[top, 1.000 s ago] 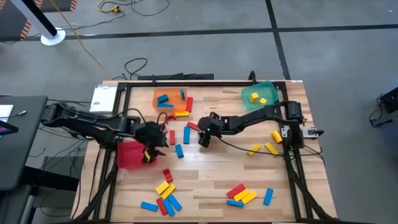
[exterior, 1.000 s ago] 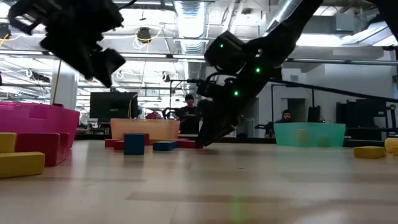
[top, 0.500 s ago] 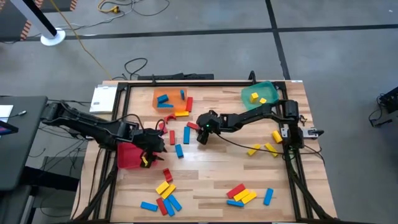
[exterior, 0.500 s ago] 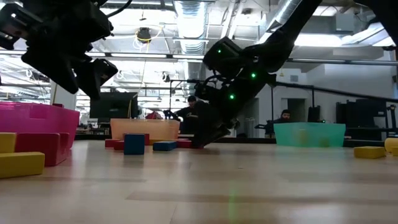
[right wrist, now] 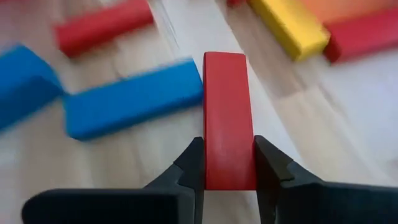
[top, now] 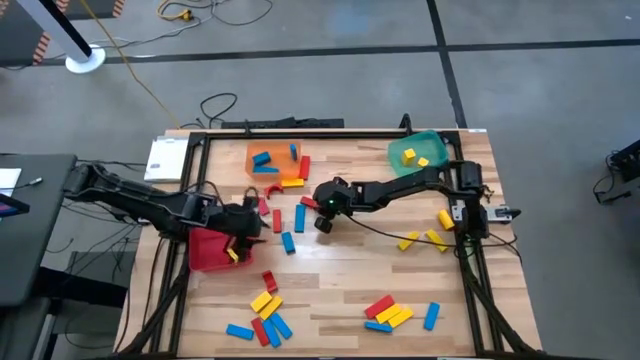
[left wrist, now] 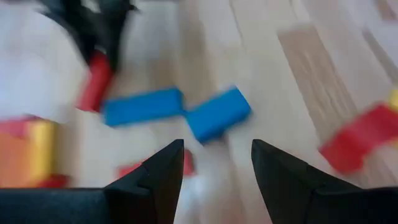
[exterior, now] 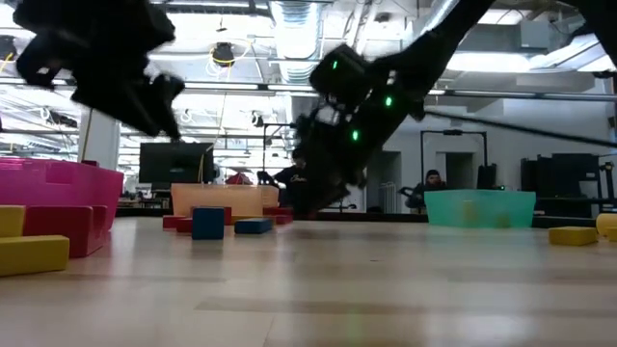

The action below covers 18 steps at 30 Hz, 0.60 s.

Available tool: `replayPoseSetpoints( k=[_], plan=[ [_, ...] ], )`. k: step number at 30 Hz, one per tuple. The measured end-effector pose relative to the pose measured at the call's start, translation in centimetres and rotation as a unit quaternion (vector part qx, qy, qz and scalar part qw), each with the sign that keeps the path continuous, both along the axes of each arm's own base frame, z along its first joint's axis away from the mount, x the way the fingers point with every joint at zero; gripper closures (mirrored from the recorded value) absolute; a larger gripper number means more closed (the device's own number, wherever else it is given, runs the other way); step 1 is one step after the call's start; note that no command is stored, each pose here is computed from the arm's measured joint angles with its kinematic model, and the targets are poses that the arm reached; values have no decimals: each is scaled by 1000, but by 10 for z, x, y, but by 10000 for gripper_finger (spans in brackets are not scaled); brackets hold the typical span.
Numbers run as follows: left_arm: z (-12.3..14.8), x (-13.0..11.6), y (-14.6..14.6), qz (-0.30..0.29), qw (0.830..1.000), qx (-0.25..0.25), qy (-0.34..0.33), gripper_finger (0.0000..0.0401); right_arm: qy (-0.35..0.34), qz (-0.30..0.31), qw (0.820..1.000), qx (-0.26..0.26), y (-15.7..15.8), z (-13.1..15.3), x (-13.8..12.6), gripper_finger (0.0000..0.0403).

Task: Sort blocks
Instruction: Put the red block into the red bin

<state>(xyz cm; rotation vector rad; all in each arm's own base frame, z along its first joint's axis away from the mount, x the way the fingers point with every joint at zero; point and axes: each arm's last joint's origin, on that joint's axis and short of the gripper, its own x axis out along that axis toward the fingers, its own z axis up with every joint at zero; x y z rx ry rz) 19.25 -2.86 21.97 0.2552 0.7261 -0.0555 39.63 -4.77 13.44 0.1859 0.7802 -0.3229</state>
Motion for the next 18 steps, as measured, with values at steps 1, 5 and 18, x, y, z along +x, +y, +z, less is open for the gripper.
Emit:
replayPoseSetpoints(
  k=[1, 5, 18],
  plan=[
    [6, -3, 1, 3, 1000, 4, -19, 218, -5, 1, 1000, -1, 1, 6, -1, 308],
    [30, -20, 4, -5, 995, 5, -97, 218, -22, 13, 1000, -3, 11, 29, -5, 306],
    [44, -48, -3, -131, 948, 137, -256, 218, -180, 150, 966, 108, 58, 95, -7, 305]
  ],
)
